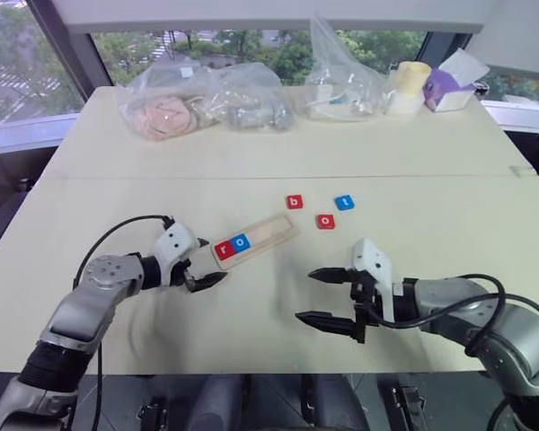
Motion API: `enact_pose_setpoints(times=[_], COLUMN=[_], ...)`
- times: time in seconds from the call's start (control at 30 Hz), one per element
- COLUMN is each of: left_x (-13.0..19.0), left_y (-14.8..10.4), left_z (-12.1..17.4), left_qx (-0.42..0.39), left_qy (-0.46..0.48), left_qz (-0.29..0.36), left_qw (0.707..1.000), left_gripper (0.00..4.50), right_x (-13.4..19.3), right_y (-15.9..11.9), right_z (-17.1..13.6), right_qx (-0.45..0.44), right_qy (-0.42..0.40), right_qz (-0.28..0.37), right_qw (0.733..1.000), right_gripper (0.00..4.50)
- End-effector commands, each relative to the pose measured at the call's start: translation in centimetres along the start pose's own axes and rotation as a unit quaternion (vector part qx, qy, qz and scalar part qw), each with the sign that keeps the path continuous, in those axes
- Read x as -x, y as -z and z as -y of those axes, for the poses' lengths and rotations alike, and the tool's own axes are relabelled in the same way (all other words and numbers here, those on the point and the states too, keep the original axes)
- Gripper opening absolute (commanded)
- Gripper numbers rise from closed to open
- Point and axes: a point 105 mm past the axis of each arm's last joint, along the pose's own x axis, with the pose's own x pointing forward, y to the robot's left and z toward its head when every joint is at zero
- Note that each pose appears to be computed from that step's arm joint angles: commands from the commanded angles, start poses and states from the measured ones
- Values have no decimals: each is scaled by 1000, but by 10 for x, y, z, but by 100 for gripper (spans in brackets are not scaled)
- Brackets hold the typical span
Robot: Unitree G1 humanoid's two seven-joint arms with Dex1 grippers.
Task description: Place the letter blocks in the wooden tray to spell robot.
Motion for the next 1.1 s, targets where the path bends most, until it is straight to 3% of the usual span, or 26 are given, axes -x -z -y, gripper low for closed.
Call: enact_pose_setpoints(times=[0.03,0.33,0.37,0.47,0.6,0.83,1.1], left_x=[-11,-33,-34,-35,-34,-18,-32], left_y=[11,18,19,20,15,-28,-26], left_z=[4,6,6,6,4,0,-5], left_qx=[-4,3,1,-1,-15,-114,-190], left_qy=[4,10,13,15,26,124,202], left_qz=[-18,-22,-24,-25,-16,46,20], left_qw=[1000,1000,1000,1000,999,985,960], left_gripper=[450,450,396,313,313,313,313], right_x=[2,2,2,1,1,21,28], right_y=[-9,-15,-15,-16,-17,-19,-17], right_z=[-2,0,0,0,0,21,32], right_qx=[19,25,26,26,24,5,-1], right_qy=[4,12,13,15,18,65,96], right_qz=[17,20,20,20,19,27,30], right_qw=[1000,999,999,999,999,997,995], right_gripper=[445,445,450,450,450,450,450])
